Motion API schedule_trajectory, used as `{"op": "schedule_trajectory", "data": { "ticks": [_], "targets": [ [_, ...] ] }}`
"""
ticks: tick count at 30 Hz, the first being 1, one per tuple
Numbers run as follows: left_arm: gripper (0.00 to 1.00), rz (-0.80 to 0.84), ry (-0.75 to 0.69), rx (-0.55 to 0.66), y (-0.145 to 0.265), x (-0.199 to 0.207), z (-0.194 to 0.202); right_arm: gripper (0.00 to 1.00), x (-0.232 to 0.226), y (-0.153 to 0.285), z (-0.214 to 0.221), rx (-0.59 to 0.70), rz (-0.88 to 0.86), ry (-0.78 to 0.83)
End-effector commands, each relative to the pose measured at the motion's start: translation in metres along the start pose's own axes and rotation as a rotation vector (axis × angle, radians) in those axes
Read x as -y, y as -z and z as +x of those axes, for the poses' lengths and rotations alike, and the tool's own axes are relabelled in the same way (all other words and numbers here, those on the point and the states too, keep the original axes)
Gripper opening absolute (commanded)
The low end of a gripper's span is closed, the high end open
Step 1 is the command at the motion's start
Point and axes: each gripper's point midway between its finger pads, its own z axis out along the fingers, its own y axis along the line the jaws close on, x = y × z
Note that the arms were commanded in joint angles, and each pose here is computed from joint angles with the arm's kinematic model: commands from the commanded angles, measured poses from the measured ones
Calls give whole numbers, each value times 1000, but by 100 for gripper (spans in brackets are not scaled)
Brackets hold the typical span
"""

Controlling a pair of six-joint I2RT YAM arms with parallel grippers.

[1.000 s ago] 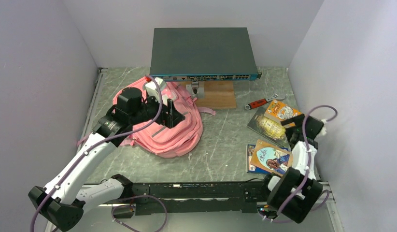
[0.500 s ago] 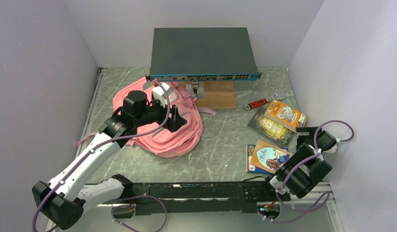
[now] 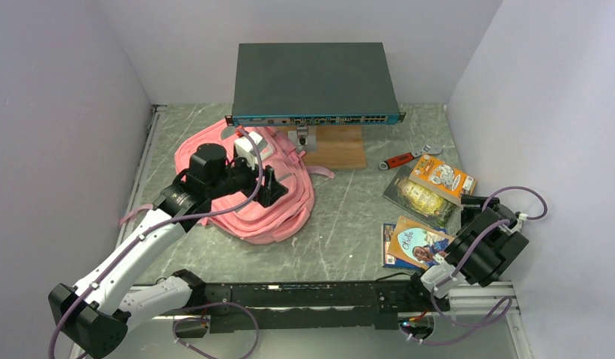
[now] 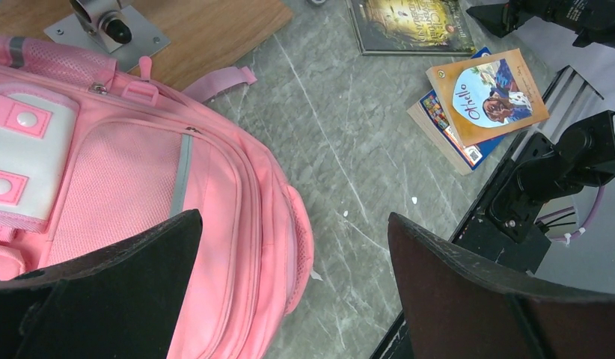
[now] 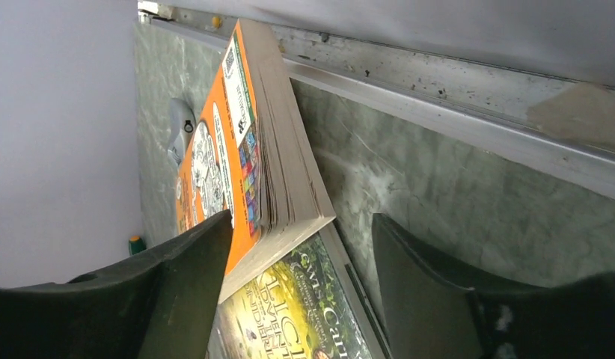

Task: Pack the student bag
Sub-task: Pick up the book from the center of the board.

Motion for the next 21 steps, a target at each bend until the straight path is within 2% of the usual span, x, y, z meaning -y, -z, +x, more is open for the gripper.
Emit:
{"op": "schedule_trajectory", "data": {
  "ticks": [1, 5, 10, 13, 14, 21],
  "targets": [
    [100, -3, -35, 37, 0, -1, -8, 66, -17, -10, -5, 10, -102, -28],
    [100, 6, -31, 28, -2, 0, -7, 51, -22, -12, -3, 2, -140, -33],
    [100, 0, -30, 23, -3, -2, -5, 17, -31, -10, -5, -1, -162, -15],
    [100, 7, -28, 25, -4, 0, -5, 3, -38, -3, -2, -9, -150, 39],
    [100, 7, -28, 24, -4, 0, -5, 0, -43, 0, -1, -6, -147, 67],
    [100, 17, -21, 19, -6, 1, -3, 0, -99, 44, -11, 80, -115, 322]
  ]
}}
